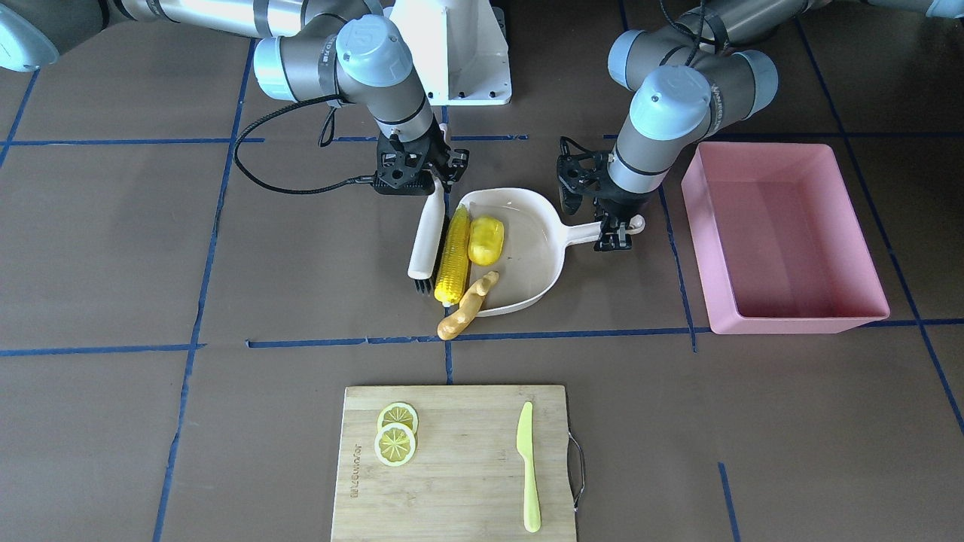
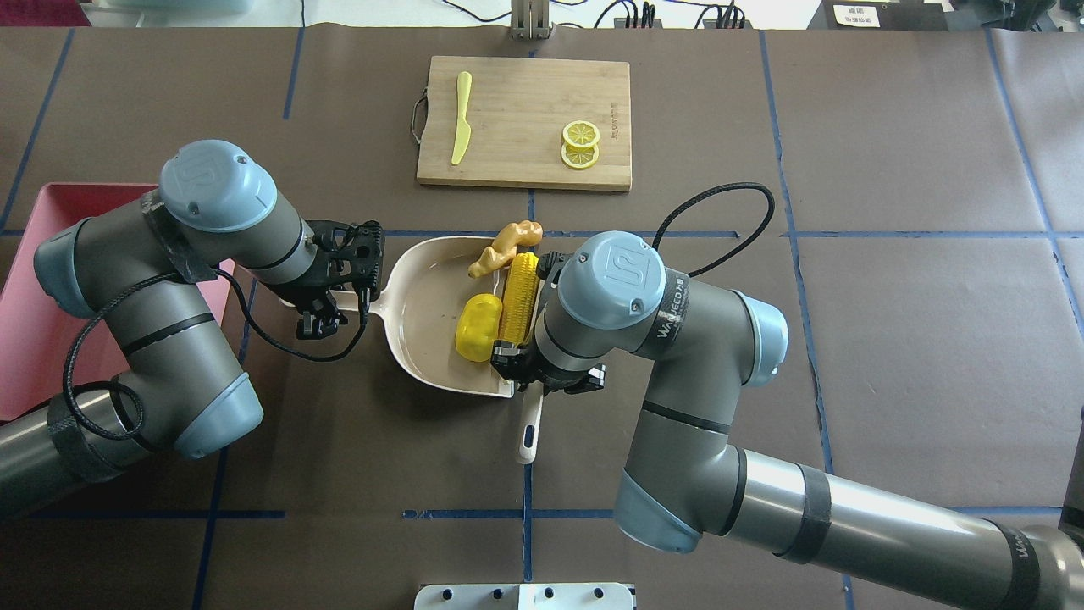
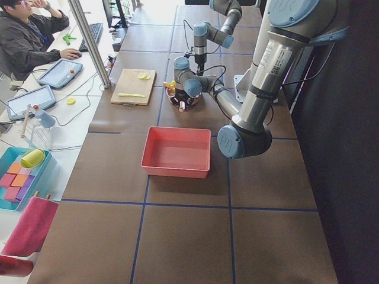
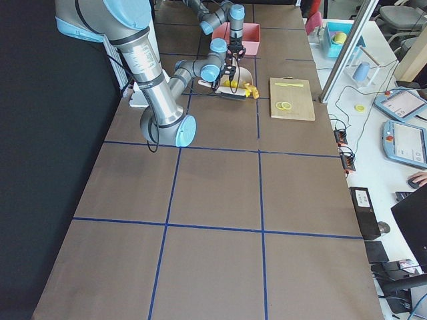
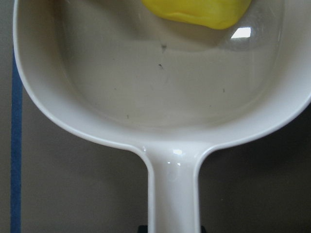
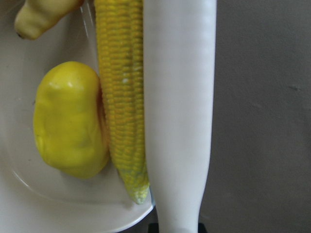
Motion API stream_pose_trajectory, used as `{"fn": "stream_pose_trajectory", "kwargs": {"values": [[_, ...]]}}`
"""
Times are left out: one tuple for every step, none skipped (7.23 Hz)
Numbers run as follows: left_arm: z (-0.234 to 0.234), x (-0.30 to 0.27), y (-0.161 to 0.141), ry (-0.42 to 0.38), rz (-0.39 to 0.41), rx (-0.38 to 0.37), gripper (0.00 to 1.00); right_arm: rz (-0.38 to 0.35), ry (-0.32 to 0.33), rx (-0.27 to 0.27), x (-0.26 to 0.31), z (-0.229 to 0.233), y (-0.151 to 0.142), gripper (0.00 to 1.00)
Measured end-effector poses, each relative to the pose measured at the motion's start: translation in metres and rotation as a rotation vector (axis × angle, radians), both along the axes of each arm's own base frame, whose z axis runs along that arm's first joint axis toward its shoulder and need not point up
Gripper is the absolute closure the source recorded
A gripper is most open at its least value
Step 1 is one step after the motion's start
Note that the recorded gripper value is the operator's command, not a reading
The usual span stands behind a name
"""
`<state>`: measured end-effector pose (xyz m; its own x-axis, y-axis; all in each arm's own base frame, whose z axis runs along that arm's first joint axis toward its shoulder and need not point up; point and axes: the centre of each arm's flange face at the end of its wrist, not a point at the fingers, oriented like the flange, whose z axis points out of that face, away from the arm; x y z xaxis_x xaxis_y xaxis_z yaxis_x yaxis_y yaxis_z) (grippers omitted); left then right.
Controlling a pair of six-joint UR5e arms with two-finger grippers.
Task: Sweep and dump trash into bin
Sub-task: 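Sweep the corn, potato and ginger into the dustpan with the right-held brush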
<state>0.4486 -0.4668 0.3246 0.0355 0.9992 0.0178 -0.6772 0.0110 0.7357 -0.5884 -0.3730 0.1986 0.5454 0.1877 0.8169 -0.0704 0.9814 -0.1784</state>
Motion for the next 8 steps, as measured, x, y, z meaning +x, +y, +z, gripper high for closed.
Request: {"fn": "stream_pose_trajectory", "kwargs": {"values": [[0.0,0.0,0.0,0.001,-0.001,0.0,1.0,-0.001,0.0,0.0,-0.006,-0.005,-0.002,1.0],[-0.001,0.0,0.0,0.001,-0.001,0.0,1.0,-0.002,-0.001,0.001,-0.01,-0.01,-0.003,1.0],[-0.001,-0.001,0.0,0.001,-0.002,-0.001,1.0,-0.005,-0.007,0.004,-0.014,-0.016,-0.002,1.0],[-0.001,-0.001,0.0,0.002,-0.002,-0.001,1.0,-0.008,-0.014,0.007,-0.018,-0.025,-0.001,1.0],[-0.001,-0.001,0.0,0.002,-0.002,-0.001,1.0,-0.011,-0.019,0.009,-0.023,-0.033,0.0,1.0],[-0.001,-0.001,0.0,0.002,-0.003,-0.001,1.0,-0.013,-0.024,0.011,-0.027,-0.04,0.0,1.0],[-0.001,-0.001,0.0,0.002,-0.004,-0.002,1.0,-0.015,-0.029,0.013,-0.029,-0.045,0.001,1.0],[-0.001,0.0,0.0,0.002,-0.005,-0.004,1.0,-0.017,-0.035,0.016,-0.03,-0.049,0.003,1.0]]}}
